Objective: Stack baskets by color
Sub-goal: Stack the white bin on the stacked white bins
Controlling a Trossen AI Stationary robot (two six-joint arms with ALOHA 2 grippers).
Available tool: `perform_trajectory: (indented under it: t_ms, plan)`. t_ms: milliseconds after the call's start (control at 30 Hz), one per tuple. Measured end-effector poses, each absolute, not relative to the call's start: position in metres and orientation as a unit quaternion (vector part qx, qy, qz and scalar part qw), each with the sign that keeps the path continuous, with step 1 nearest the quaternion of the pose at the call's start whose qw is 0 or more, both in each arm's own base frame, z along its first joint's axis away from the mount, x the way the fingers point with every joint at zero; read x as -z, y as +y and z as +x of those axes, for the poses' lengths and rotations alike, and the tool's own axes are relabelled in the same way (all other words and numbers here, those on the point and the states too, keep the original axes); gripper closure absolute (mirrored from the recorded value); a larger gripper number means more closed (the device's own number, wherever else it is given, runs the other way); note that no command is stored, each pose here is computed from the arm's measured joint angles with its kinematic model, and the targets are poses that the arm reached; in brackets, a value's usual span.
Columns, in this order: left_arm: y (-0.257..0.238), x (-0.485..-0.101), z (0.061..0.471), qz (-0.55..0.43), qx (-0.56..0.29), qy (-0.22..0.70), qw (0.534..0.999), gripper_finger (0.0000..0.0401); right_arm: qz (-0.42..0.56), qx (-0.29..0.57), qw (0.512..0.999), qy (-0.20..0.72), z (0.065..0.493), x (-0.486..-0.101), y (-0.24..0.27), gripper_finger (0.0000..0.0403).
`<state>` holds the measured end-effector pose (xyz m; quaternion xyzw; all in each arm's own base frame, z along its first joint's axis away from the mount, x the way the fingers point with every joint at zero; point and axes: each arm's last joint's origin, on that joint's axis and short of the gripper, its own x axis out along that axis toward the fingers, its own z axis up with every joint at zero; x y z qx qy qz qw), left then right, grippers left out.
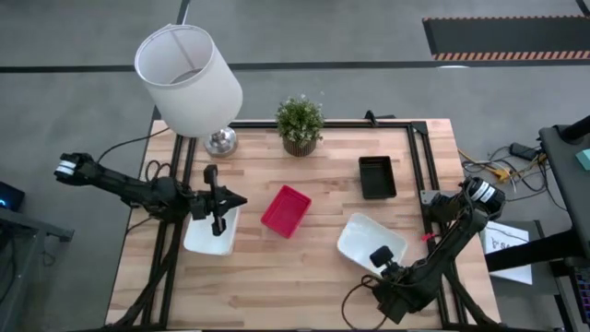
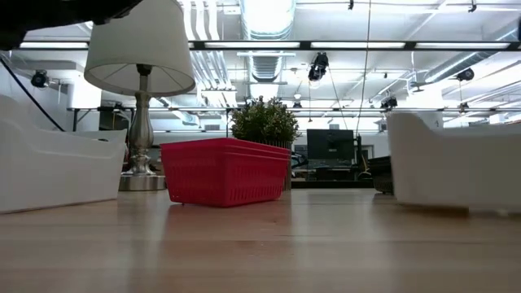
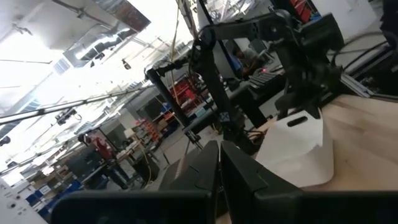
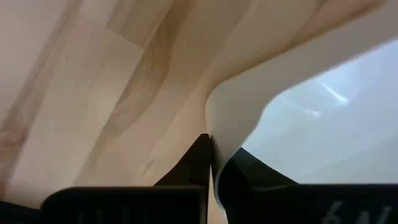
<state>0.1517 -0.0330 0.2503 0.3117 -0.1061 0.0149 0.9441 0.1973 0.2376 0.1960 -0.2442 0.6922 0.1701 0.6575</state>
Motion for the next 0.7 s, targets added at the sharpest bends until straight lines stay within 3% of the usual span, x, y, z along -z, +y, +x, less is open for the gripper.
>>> perform_trajectory:
  t_ms: [233,400,700]
  plan:
    - [-0.038,-0.251,0.162,0.309,-0.006,-0.101,0.946,0.04,-0.332,-0.155,0.666,0.649,0.21,-0.215,0.232,0.0394]
    - [-0.045,-0.26,0.179,0.263,0.014,-0.094,0.96,0.0394,-0.338,-0.169,0.666,0.643,0.227,-0.229,0.223,0.0394]
    - [-0.068,-0.262,0.217,0.265,0.118,-0.073,0.954,0.0298,-0.396,-0.226,0.666,0.59,0.256,-0.256,0.211,0.0394]
